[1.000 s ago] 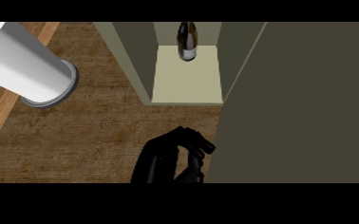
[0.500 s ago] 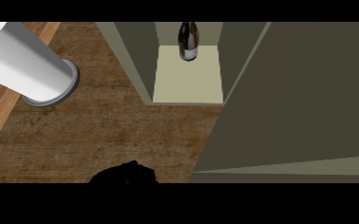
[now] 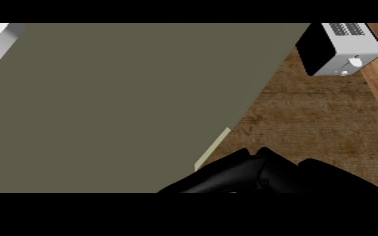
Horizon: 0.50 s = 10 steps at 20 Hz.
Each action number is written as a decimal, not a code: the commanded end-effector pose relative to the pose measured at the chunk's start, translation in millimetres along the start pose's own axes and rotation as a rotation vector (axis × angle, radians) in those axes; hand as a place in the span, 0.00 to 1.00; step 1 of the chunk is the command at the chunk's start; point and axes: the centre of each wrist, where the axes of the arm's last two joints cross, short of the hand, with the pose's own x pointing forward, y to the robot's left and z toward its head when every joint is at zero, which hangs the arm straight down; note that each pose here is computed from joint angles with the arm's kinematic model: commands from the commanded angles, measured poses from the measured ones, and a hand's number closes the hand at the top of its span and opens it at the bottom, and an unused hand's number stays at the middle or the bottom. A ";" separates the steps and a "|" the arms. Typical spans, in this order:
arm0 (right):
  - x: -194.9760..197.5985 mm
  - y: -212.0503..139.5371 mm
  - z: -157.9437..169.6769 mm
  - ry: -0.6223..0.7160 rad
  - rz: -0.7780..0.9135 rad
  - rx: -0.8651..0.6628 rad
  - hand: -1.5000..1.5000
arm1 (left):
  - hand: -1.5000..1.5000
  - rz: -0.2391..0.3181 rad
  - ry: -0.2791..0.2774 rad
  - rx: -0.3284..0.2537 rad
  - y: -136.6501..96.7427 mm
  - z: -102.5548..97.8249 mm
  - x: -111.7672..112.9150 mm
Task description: Pick up the wine, place it into the cabinet and close the cabinet
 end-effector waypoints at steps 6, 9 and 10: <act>-0.2 52.7 -47.9 0.009 0.062 0.138 1.00 | 1.00 -0.043 -0.046 0.015 79.4 15.9 44.8; 2.8 67.4 -77.5 0.035 0.095 0.131 1.00 | 1.00 -0.053 -0.036 0.007 94.8 18.4 53.8; -6.0 76.9 -88.9 0.001 0.118 0.084 1.00 | 1.00 -0.045 -0.004 -0.028 95.6 13.7 57.2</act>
